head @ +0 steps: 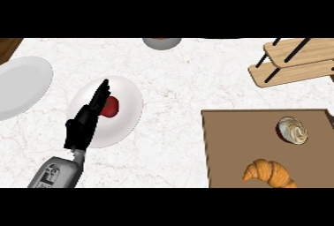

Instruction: Pick the cupcake from the tray and place it in the tiered shelf

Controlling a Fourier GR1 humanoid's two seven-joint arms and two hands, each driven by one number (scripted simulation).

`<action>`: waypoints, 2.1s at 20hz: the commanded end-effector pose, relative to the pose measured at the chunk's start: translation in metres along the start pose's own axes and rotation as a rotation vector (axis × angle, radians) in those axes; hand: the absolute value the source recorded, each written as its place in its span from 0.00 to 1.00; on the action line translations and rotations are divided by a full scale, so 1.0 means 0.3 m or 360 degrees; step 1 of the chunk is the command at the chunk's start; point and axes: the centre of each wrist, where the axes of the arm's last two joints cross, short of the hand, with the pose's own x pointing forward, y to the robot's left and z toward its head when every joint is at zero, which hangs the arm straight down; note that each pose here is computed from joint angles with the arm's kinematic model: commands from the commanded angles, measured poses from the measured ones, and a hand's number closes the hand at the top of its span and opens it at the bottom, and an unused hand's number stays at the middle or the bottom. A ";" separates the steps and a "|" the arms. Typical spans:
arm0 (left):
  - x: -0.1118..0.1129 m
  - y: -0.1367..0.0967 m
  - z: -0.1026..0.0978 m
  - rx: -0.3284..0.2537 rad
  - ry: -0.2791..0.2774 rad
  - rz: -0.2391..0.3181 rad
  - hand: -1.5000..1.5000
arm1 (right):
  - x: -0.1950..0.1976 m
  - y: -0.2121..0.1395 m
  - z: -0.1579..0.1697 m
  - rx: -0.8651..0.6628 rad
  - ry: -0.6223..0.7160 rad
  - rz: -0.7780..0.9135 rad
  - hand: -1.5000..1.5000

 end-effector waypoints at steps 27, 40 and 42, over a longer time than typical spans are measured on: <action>0.047 0.001 0.032 0.0022 0.0010 -0.0006 0.50 | 0.432 0.240 0.069 0.0524 0.0342 0.0989 0.00; -0.031 0.034 0.018 0.0002 0.0013 0.0005 0.50 | 0.341 0.305 0.069 0.0506 0.0411 0.0994 0.00; -0.003 -0.001 -0.021 -0.0007 0.0009 0.0024 0.50 | 0.387 0.290 0.027 0.0514 0.0460 0.1004 0.00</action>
